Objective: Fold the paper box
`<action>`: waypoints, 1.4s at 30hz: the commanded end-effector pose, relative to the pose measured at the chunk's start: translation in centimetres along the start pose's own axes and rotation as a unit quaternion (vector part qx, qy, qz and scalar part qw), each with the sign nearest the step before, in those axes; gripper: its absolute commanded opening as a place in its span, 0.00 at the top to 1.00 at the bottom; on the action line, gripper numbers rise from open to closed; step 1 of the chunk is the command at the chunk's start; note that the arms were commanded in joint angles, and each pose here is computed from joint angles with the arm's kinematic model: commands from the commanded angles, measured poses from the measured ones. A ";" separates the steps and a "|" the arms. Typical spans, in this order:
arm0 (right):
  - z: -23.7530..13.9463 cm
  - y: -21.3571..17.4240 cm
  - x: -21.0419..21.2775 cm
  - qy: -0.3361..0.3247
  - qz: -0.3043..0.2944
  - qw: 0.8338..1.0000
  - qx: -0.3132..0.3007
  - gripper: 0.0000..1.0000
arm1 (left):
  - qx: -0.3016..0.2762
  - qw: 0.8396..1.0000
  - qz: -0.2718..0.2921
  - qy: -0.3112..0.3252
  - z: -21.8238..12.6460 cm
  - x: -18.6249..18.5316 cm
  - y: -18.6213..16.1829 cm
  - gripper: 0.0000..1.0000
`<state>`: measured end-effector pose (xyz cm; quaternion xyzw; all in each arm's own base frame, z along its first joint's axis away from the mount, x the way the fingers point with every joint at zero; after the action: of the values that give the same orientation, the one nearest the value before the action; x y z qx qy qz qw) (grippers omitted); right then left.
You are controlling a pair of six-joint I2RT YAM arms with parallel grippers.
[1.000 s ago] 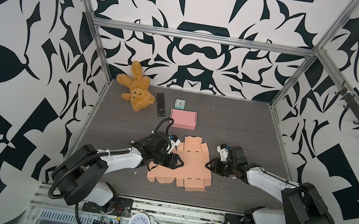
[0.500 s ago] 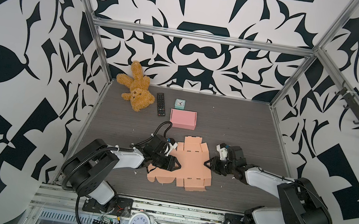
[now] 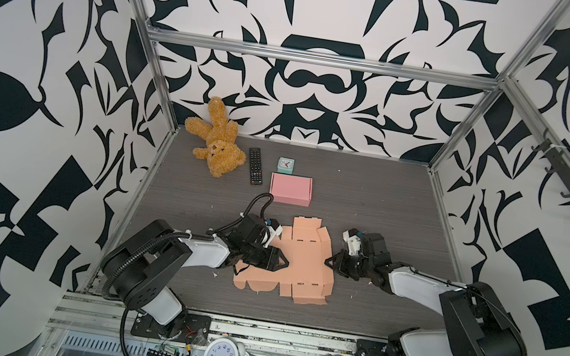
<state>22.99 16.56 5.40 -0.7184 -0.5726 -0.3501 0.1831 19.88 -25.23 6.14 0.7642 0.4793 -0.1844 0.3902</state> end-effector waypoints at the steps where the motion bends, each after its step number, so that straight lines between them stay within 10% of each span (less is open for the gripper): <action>1: -0.6 0.3 0.3 -0.016 -0.014 1.000 -0.003 0.95 | 0.002 1.000 -0.007 0.007 -0.5 0.2 -0.6 0.50; 21: -6.9 1.1 3.9 -0.092 -0.131 0.987 -0.008 0.99 | -0.068 0.997 0.027 0.006 -4.9 -2.1 4.5 0.50; 42: -6.4 1.7 7.3 -0.114 -0.232 0.966 0.017 1.00 | -0.057 0.997 0.006 0.056 -1.5 2.6 10.0 0.87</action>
<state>22.78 16.54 14.14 -0.6136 -0.7358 -0.2802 0.0594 28.94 -24.84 9.83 0.7466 0.5077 -0.1231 0.4119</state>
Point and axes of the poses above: each gripper's point midway between its finger pads, its own z axis out along the fingers, its own x axis along the line the jaws close on, y = z × x, the point moved 4 cm from there along -z, back along the fingers, and after that the axes turned 7 degrees about z, right-handed, at the moved point
